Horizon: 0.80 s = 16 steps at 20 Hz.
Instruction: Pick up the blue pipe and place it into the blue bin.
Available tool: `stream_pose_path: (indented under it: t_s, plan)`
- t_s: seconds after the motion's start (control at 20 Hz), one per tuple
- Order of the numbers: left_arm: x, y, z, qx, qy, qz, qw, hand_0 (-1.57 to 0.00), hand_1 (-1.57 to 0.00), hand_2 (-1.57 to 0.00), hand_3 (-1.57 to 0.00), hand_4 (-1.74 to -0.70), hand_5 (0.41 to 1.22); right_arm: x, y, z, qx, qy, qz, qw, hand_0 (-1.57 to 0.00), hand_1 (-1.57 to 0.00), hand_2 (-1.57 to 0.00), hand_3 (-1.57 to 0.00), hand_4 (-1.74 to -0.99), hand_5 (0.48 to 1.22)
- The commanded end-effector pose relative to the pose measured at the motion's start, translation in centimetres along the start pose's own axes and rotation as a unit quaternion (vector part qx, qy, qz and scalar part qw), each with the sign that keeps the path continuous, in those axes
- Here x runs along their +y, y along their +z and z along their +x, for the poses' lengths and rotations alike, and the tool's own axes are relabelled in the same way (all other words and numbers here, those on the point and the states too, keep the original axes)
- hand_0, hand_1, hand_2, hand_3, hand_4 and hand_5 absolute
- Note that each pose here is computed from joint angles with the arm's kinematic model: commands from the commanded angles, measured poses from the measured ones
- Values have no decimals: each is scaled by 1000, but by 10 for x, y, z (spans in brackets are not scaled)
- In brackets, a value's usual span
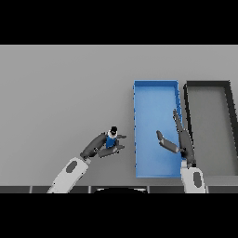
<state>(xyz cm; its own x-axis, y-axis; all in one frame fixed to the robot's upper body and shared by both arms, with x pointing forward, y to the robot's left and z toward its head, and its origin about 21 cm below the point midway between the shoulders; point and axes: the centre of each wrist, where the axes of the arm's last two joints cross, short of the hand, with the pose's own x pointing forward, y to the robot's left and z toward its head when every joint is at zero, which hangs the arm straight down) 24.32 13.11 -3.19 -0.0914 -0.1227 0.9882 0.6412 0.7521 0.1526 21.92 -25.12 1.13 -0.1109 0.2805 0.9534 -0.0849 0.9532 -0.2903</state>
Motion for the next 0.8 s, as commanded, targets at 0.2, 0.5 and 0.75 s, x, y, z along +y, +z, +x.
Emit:
stream_pose_path:
  t_s: [0.2,0.5,0.75]
  plan:
    - [2,-14,24,-63,2,10,998,-1504,-1515,-1522,-1520,-1471,1200,-1,-1,2,-4,-4,3,1000,1,1,1,1,-1229,633]
    - [3,-22,66,-116,-2,-22,993,-1554,-1556,-1558,-1558,-1465,1215,-1,-1,2,-9,21,-2,1000,1,1,1,1,-1184,643]
    - [-3,-26,82,-114,-10,-40,993,-1565,-1566,-1567,-1567,-1467,1219,-10,2,-4,-7,25,-4,1000,1,1,1,1,-1155,642]
